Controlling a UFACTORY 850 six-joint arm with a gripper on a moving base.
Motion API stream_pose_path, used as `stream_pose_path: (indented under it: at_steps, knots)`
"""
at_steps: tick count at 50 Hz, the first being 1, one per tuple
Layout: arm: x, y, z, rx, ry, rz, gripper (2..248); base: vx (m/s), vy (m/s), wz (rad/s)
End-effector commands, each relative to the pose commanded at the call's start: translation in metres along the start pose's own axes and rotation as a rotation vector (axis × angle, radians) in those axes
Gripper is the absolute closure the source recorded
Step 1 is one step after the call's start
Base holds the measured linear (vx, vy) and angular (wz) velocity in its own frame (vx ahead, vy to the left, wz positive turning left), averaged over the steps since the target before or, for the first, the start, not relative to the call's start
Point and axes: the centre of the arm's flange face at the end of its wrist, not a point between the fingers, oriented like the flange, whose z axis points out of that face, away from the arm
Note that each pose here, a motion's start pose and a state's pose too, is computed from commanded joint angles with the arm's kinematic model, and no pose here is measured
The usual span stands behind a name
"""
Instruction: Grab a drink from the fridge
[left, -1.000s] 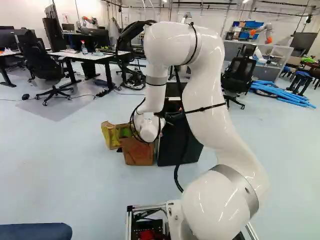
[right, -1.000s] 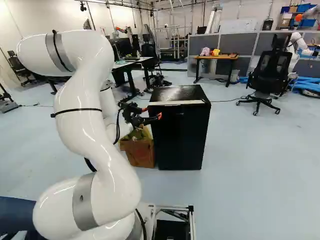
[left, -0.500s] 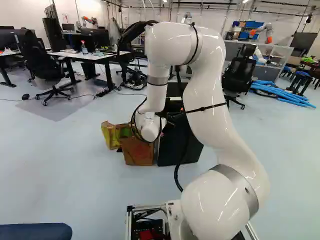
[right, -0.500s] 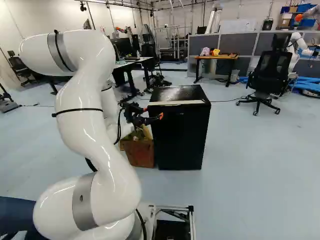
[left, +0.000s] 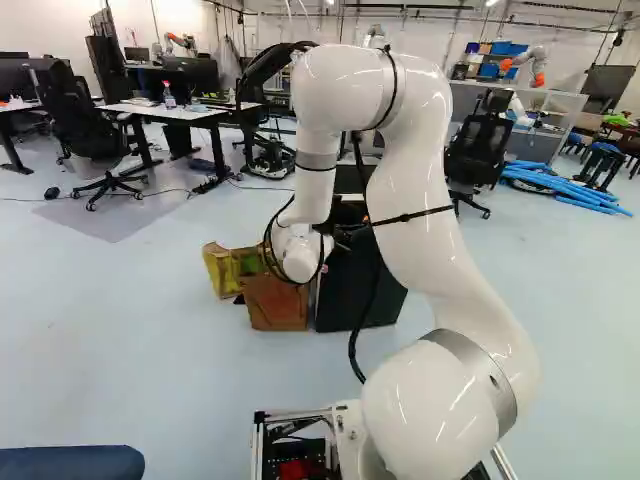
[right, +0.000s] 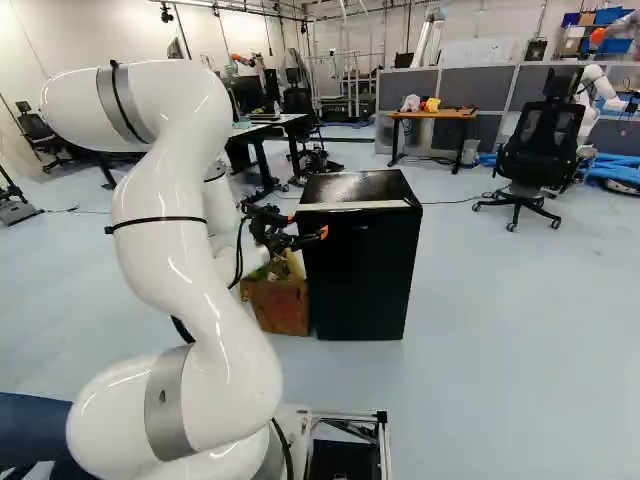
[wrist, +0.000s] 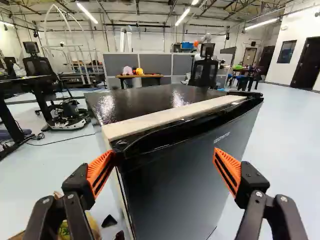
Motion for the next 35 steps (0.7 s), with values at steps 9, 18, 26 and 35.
stream_pose_path:
  at_steps: [9, 18, 26, 35]
  knots:
    - [0.0, 0.002, 0.0, -0.021, 0.0, 0.001, 3, 0.0, 0.0, 0.0]
    - [0.0, 0.005, -0.001, -0.041, -0.001, 0.001, 3, 0.0, 0.0, 0.0]
    - [0.0, 0.008, -0.003, -0.059, -0.003, 0.0, 3, 0.0, 0.0, 0.0]
    - [0.001, 0.012, -0.006, -0.079, -0.005, -0.001, 3, 0.0, 0.0, 0.0]
